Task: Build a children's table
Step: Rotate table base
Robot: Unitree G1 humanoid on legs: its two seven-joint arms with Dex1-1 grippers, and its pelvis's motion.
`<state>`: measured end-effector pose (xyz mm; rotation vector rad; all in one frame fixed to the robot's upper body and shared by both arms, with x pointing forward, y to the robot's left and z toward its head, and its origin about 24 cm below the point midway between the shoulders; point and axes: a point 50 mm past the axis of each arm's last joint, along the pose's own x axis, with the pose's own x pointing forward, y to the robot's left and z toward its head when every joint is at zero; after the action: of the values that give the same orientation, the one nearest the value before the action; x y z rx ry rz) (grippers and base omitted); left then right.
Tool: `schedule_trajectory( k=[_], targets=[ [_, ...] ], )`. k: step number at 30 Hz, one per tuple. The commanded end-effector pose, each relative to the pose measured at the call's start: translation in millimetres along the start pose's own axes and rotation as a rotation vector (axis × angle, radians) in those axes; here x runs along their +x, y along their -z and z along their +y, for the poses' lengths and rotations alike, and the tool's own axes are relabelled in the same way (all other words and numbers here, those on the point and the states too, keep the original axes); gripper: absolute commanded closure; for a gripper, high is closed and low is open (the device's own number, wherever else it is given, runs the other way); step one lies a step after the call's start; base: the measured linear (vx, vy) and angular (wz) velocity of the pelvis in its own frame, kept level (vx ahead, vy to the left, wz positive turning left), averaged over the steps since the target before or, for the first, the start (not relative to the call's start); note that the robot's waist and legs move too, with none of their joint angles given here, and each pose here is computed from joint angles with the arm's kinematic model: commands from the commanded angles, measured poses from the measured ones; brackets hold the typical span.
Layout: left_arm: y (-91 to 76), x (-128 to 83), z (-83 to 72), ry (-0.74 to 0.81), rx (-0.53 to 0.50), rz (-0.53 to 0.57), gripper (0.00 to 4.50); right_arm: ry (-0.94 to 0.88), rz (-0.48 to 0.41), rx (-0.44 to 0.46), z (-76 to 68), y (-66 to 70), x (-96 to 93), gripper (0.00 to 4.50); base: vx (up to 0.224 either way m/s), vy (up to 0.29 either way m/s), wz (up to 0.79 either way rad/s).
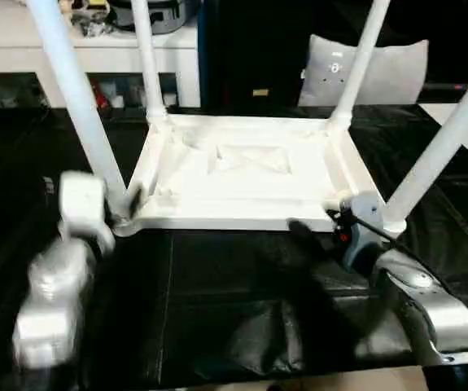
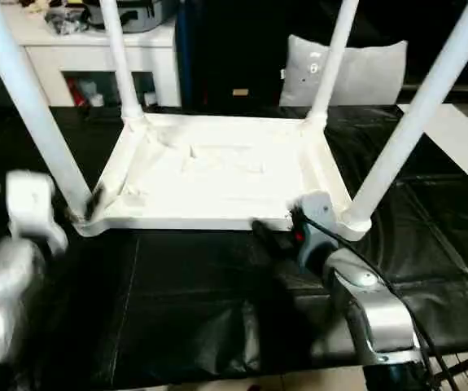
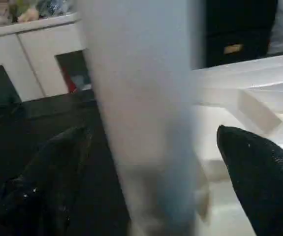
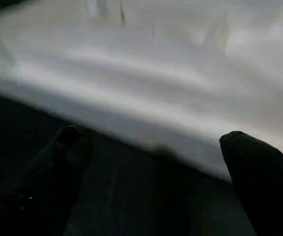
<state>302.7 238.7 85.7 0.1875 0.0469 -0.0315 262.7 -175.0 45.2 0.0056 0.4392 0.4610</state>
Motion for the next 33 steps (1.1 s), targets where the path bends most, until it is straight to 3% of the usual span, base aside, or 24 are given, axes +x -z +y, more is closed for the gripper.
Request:
schedule_trajectory(
  k=[1,10,15,21,24,27,33],
  targets=[
    [4.4,7,9.4,-0.014,-0.016,0.028,0.03,-0.009,0.024,-0.007,0.8,1.2,-4.2,0.00,0.000,0.000,0.00],
    [0.0,27,8.1,0.145,-0.053,0.021,0.03,0.065,0.063,0.066,-7.2,6.8,-0.9,0.00,0.000,0.000,0.00],
    [0.1,26,3.3,0.408,-0.106,0.037,0.03,0.104,0.124,0.085,-14.8,14.3,-0.9,0.00,0.000,0.000,0.00],
    [-3.3,12,-2.1,0.698,-0.175,0.048,0.03,0.151,0.111,0.088,-23.6,14.8,1.3,0.00,0.000,0.000,0.00],
    [-6.9,-3,-13.1,0.904,-0.248,0.074,0.03,0.176,0.101,0.089,-29.8,16.7,3.4,0.00,0.000,0.000,0.00],
    [-7.5,-11,-20.2,0.990,-0.278,0.091,0.03,0.181,0.088,0.088,-32.0,16.9,5.1,0.00,0.000,0.000,0.00],
    [-9.7,-41,-64.5,1.247,-0.343,0.133,0.03,0.172,0.036,0.070,-40.4,12.0,15.4,0.00,0.000,0.000,0.00]
  ],
)
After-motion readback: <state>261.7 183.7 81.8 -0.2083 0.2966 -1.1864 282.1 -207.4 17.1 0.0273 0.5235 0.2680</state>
